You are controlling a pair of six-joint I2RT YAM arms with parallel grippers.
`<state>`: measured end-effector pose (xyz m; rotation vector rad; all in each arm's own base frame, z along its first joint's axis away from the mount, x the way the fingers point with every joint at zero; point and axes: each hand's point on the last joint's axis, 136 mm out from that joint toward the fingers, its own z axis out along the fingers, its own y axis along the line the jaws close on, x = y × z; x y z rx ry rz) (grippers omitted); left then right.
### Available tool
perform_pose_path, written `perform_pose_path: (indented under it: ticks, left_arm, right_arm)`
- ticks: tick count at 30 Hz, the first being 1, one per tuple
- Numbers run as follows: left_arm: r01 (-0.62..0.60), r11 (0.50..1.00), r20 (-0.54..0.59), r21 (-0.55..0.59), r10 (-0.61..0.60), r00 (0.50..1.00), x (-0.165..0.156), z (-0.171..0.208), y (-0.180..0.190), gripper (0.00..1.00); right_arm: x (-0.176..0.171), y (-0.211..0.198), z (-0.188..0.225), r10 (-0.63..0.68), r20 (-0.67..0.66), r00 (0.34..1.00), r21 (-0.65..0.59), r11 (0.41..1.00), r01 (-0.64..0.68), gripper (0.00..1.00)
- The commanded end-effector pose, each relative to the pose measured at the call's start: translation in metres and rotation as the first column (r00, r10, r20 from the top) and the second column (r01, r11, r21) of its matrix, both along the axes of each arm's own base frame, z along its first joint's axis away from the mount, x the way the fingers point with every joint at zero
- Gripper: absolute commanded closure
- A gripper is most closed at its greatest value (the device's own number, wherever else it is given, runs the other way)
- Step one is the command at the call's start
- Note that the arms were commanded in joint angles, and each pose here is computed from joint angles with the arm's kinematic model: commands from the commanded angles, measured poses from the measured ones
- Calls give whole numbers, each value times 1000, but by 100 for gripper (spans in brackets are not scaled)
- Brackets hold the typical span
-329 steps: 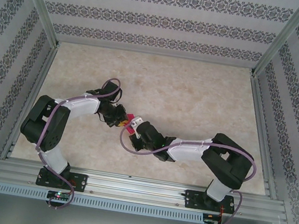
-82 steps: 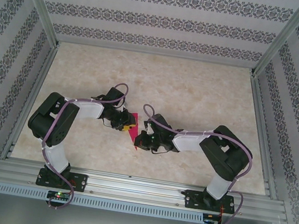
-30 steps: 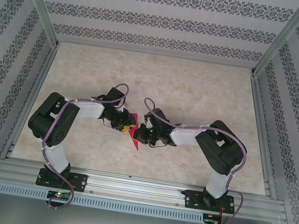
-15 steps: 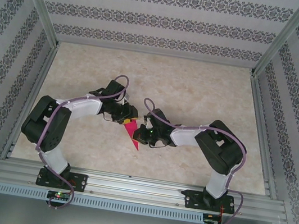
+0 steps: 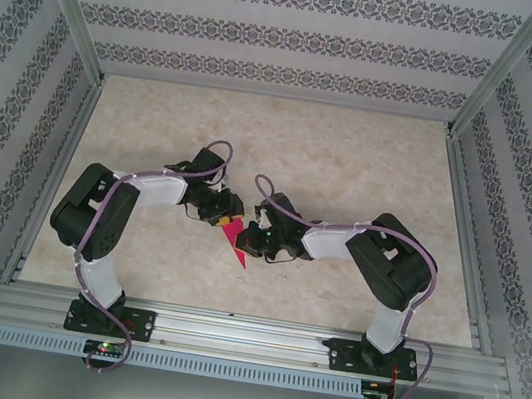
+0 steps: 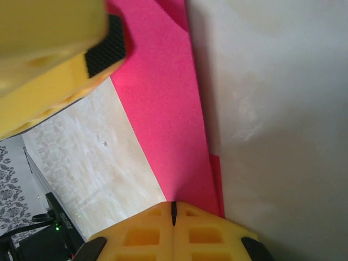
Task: Fold a paper plane with a square sheet of paper (pick it up from the middle)
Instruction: Fold the wing for the fifth time at the center of the table.
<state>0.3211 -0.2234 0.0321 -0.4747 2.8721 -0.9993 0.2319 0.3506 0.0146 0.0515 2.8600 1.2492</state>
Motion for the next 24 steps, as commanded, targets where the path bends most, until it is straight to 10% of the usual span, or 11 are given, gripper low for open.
perform_pose_path:
  ticks: [1,24]
  left_arm:
    - [-3,999,0,52,3,1000,2,-15,12,61]
    - [-126,991,-3,43,126,992,33,-20,70,61]
  right_arm:
    - [-38,-37,-48,13,-136,991,-215,976,-42,100]
    - [-57,-51,-58,68,-165,984,-325,938,-119,100]
